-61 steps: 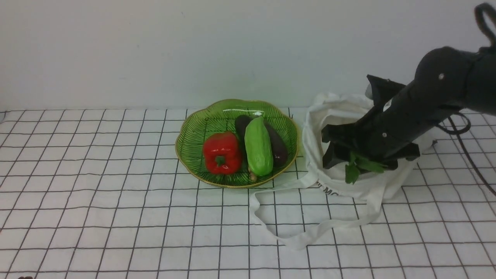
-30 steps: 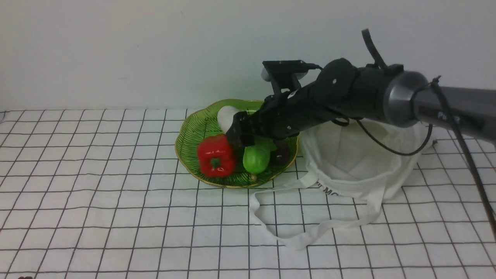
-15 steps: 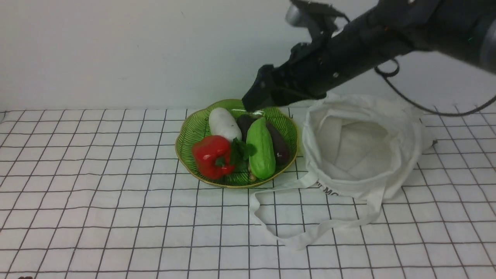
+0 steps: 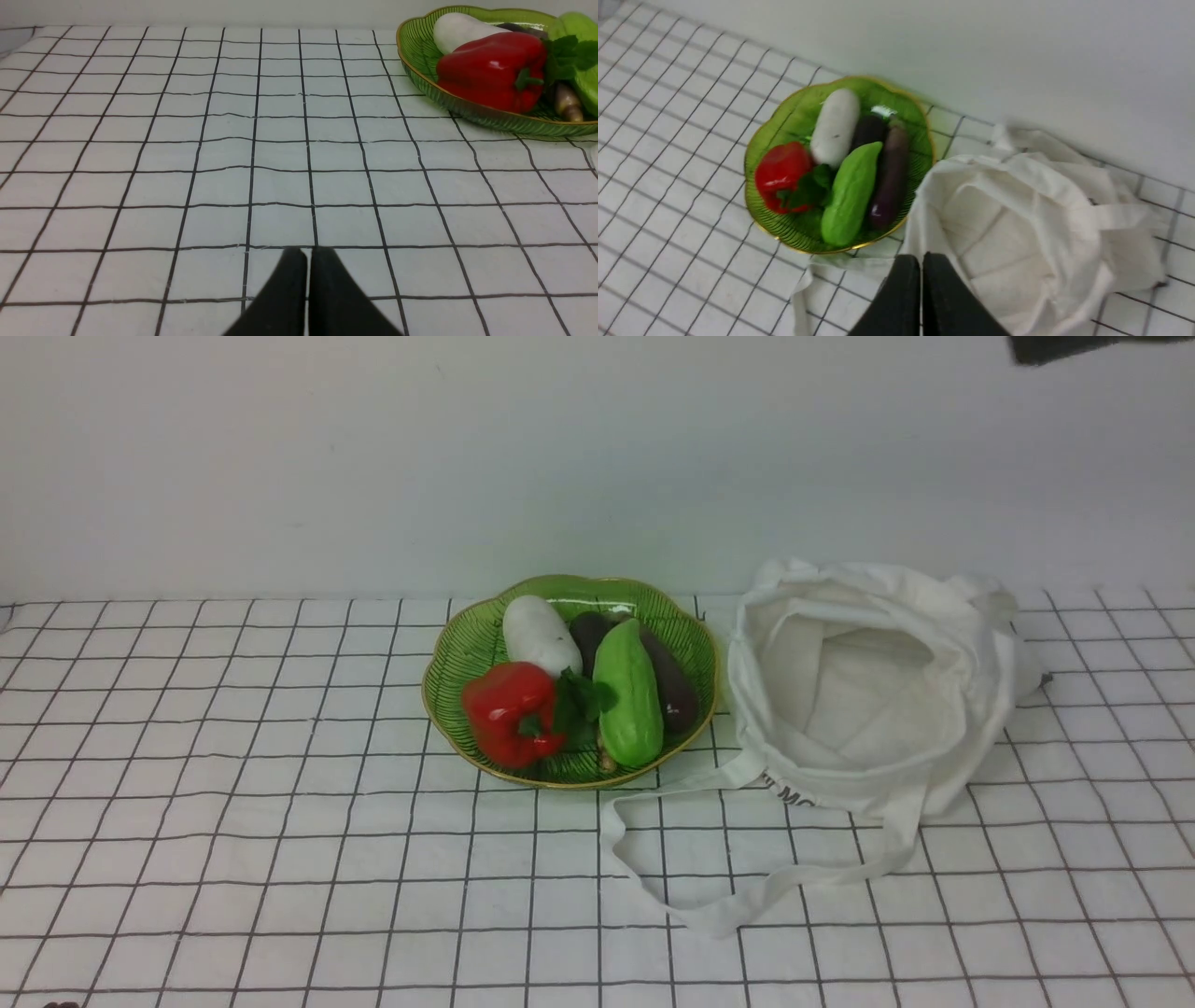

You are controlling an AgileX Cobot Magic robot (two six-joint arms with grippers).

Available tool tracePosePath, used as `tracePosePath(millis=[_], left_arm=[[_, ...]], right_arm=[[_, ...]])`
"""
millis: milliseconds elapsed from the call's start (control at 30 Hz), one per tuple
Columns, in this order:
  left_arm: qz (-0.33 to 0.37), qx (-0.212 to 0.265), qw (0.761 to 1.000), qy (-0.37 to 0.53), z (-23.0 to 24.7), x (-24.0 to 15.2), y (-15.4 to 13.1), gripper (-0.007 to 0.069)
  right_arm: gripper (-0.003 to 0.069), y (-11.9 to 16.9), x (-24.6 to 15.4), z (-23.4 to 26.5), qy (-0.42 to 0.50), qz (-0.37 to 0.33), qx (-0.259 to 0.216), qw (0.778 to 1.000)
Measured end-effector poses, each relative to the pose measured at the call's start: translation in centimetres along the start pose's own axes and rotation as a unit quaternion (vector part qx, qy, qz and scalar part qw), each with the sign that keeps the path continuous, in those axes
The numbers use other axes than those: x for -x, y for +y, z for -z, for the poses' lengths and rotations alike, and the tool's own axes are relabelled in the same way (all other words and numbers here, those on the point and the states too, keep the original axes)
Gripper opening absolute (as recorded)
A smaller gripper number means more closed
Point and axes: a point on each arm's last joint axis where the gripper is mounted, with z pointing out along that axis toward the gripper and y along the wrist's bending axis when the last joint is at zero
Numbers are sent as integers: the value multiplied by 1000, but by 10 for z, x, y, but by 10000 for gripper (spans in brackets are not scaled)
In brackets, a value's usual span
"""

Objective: Take vegetables from bag on white checkered tablecloth place on plate.

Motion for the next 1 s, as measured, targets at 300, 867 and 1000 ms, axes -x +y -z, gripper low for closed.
tracePosePath(millis=[300, 867, 1000], left_arm=[[0, 0, 1000, 0, 0, 0, 0, -8], [0, 0, 1000, 0, 0, 0, 0, -8], [0, 0, 1000, 0, 0, 0, 0, -8]], right_arm=[[-14, 13, -83, 92, -39, 20, -57, 997], [-14, 20, -269, 51, -296, -13, -60, 953], [-14, 17, -284, 29, -285, -19, -65, 956]])
